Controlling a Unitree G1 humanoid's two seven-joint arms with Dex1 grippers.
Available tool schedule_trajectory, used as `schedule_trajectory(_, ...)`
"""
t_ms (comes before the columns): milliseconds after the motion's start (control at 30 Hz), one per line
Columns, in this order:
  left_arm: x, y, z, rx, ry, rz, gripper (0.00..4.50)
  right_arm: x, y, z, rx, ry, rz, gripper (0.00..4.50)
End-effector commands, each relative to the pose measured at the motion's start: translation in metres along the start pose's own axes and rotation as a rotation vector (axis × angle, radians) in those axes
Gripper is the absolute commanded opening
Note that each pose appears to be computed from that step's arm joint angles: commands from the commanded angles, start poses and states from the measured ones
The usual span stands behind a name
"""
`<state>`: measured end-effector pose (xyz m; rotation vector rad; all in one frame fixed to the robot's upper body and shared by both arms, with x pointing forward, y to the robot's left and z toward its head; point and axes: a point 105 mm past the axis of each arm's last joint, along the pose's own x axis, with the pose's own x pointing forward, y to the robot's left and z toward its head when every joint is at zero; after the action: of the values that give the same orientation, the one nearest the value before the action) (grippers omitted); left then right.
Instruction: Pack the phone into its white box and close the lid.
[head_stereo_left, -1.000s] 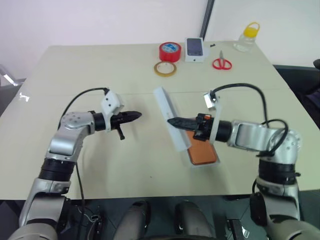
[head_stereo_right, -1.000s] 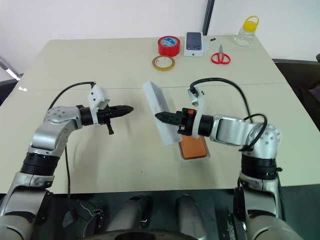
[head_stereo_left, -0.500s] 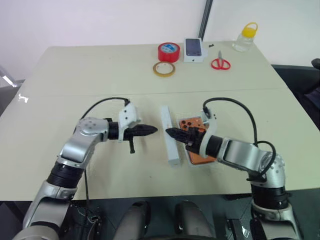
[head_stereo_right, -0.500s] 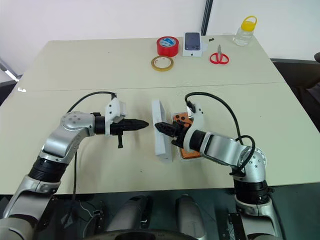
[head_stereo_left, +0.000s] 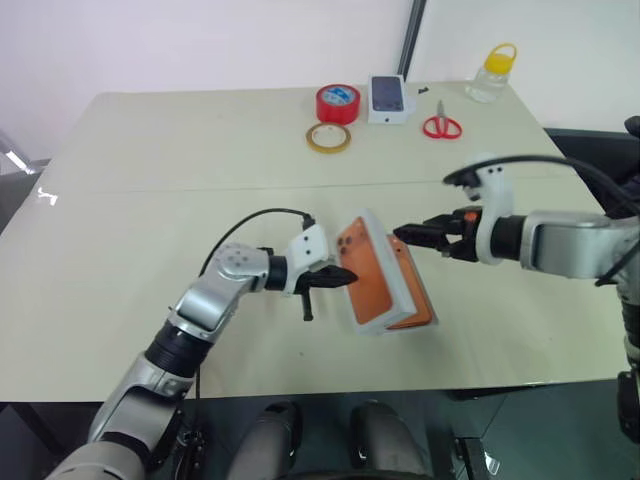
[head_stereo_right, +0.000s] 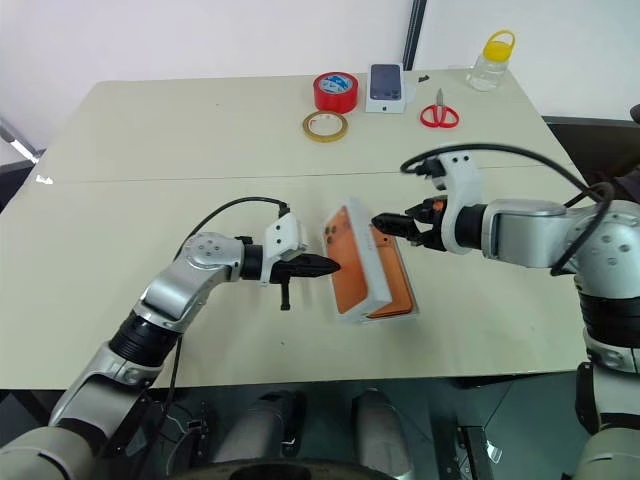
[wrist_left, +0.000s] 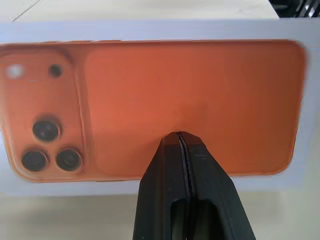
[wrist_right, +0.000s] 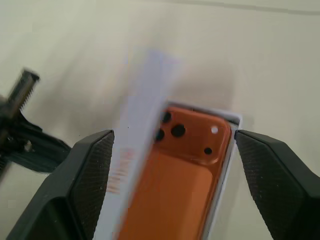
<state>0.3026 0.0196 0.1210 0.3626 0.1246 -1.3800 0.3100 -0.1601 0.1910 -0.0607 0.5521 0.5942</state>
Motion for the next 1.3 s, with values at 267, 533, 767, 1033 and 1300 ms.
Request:
schedule_trajectory(267, -0.044, 0.031, 0.006, 0.019, 0.015, 0.160, 0.00, -0.002, 0.000, -0.009, -0.473, 0.031, -0.039, 0.04)
schedule_trajectory(533, -0.049, 0.041, -0.017, -0.008, 0.142, 0.186, 0.00, 0.010, -0.009, -0.025, -0.591, 0.089, -0.060, 0.04)
schedule_trajectory(767, -0.028, 0.036, -0.018, 0.011, 0.186, 0.092, 0.00, 0.016, -0.001, -0.030, -0.614, 0.104, -0.025, 0.04)
schedule_trajectory(1033, -0.010, 0.018, -0.014, 0.047, 0.178, -0.027, 0.00, 0.017, 0.006, -0.035, -0.620, 0.113, -0.005, 0.04)
schedule_trajectory(1300, 0.000, 0.012, -0.001, 0.064, 0.130, -0.047, 0.00, 0.011, 0.005, -0.041, -0.612, 0.139, 0.001, 0.04)
